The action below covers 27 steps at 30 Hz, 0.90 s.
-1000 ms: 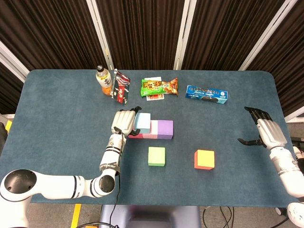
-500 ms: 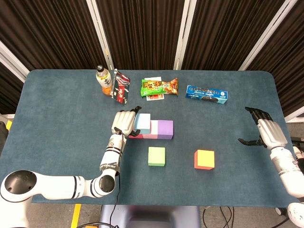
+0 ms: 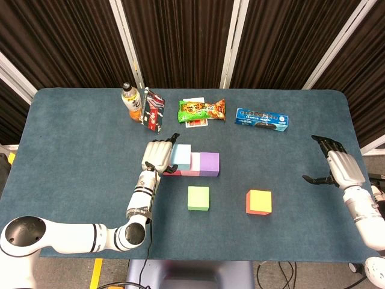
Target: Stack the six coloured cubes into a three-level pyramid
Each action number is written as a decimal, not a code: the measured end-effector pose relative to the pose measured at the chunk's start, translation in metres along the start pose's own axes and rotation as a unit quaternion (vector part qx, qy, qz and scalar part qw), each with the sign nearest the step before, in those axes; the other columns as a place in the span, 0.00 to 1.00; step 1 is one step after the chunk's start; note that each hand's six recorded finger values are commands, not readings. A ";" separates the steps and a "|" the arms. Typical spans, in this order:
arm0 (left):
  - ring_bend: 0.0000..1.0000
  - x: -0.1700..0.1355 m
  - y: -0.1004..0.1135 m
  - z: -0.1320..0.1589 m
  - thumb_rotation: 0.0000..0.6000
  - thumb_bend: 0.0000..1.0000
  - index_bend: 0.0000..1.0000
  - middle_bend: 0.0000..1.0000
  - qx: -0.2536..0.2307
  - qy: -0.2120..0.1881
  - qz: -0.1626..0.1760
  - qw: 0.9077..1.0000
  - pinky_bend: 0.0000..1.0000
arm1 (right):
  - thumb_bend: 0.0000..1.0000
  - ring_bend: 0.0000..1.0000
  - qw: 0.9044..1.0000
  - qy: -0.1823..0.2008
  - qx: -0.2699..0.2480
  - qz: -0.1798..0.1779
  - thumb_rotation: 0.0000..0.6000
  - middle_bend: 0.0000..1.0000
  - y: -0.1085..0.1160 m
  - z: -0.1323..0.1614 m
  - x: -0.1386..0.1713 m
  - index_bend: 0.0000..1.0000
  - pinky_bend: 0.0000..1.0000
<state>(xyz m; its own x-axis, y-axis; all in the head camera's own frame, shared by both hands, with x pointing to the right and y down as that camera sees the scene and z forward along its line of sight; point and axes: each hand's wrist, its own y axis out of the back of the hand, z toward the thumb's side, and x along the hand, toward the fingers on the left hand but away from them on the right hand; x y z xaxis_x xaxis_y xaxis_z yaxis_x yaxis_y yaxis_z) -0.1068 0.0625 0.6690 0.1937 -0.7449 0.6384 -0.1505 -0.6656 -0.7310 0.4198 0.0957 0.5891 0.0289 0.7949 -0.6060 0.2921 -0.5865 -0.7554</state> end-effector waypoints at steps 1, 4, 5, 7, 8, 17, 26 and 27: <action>0.30 0.000 0.000 0.000 1.00 0.32 0.09 0.28 0.000 -0.001 0.001 1.000 0.26 | 0.28 0.03 1.000 0.000 -0.001 0.000 1.00 0.17 0.000 0.000 0.000 0.07 0.10; 0.30 0.000 0.000 0.001 1.00 0.32 0.09 0.28 0.003 -0.001 0.001 1.000 0.26 | 0.28 0.03 1.000 -0.001 -0.001 0.000 1.00 0.17 0.000 -0.001 0.000 0.07 0.10; 0.30 0.000 0.000 0.001 1.00 0.32 0.09 0.27 0.004 -0.001 0.001 1.000 0.26 | 0.28 0.03 1.000 -0.001 0.000 0.000 1.00 0.17 0.000 -0.001 0.000 0.07 0.10; 0.29 0.000 -0.001 0.001 1.00 0.32 0.08 0.27 0.005 -0.001 0.000 1.000 0.26 | 0.28 0.03 1.000 -0.001 -0.001 0.000 1.00 0.17 0.000 -0.001 0.000 0.07 0.10; 0.29 0.000 -0.001 0.001 1.00 0.32 0.07 0.27 0.005 -0.002 0.000 1.000 0.26 | 0.28 0.03 1.000 -0.001 -0.002 0.000 1.00 0.17 0.000 -0.002 0.000 0.07 0.10; 0.29 0.001 -0.001 0.002 1.00 0.32 0.07 0.26 0.011 -0.004 0.002 1.000 0.25 | 0.28 0.03 1.000 -0.003 -0.002 0.001 1.00 0.17 0.000 -0.004 0.000 0.07 0.10; 0.19 0.000 -0.005 0.002 1.00 0.33 0.00 0.14 0.014 -0.003 -0.007 1.000 0.25 | 0.28 0.03 1.000 -0.005 -0.004 0.000 1.00 0.17 0.000 -0.005 0.001 0.07 0.09; 0.18 -0.001 -0.006 0.002 1.00 0.33 0.00 0.13 0.015 -0.002 -0.009 1.000 0.25 | 0.28 0.03 1.000 -0.005 -0.004 0.000 1.00 0.17 0.000 -0.005 0.001 0.07 0.09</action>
<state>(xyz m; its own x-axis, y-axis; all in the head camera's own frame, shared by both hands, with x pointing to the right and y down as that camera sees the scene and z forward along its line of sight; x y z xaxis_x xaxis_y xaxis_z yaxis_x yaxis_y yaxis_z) -0.1037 0.0668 0.6721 0.2010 -0.7324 0.6505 -0.1183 -0.6773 -0.7261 0.4246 0.0969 0.5897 0.0200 0.7933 -0.6084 0.3000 -0.5853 -0.7533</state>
